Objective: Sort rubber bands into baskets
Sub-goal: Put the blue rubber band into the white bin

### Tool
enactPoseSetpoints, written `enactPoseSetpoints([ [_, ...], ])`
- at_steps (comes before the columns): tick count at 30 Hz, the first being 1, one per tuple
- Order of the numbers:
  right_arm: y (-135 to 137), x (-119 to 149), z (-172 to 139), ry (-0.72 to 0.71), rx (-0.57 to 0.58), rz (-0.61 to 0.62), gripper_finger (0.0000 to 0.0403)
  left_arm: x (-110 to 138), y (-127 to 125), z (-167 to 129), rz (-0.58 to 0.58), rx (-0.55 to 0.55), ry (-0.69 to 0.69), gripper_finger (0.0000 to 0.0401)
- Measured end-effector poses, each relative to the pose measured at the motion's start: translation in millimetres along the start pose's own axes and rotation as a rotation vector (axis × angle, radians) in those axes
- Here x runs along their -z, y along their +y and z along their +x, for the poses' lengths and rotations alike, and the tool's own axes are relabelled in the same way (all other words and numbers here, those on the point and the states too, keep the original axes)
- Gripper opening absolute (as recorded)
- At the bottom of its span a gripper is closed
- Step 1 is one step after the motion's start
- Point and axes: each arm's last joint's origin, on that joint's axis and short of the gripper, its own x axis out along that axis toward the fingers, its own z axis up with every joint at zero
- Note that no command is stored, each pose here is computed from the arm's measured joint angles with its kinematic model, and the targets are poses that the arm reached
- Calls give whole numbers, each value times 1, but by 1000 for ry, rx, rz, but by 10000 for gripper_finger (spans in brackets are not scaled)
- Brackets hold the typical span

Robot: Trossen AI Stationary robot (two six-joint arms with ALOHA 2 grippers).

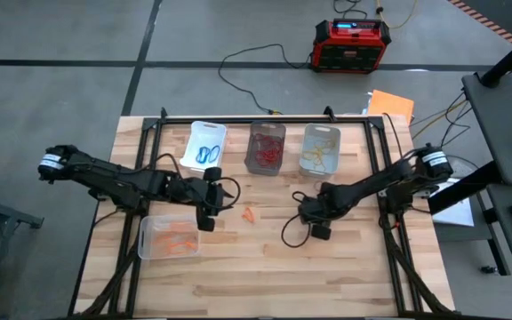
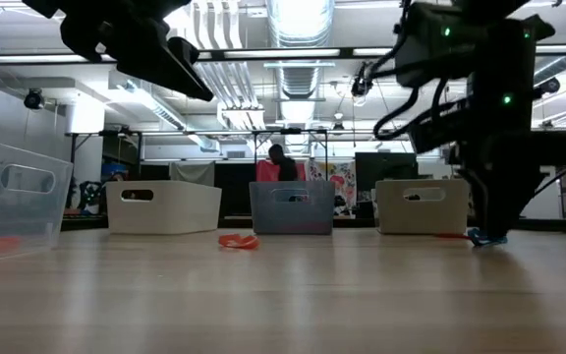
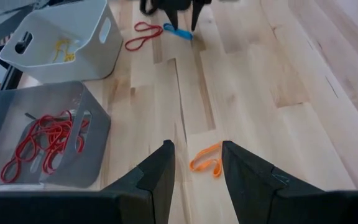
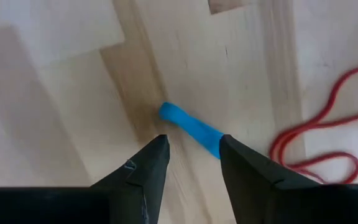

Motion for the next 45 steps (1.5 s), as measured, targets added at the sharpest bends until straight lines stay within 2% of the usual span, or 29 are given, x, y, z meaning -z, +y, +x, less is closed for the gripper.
enactPoseSetpoints([
  [9,5,-5,27,63,30,-44,113,-1,0,0,12,-2,-15,118],
  [15,3,-6,24,42,24,-76,24,-3,0,0,10,-4,-27,118],
  [19,-1,-7,13,-7,14,-63,11,-4,0,0,2,-4,-36,118],
  [24,-4,-13,-16,-205,-29,-21,9,-4,-1,0,-31,0,-37,118],
  [31,-2,-24,-45,-597,-168,-39,9,-7,-6,7,-15,9,-85,118],
  [36,2,-33,-50,-799,-194,-95,9,-5,-8,14,-17,9,-101,118],
  [43,13,-56,-49,-1048,-175,-176,9,-4,-10,21,-50,-8,-262,120],
  [45,16,-62,-47,-1106,-174,-188,9,0,-12,23,-50,18,-285,126],
])
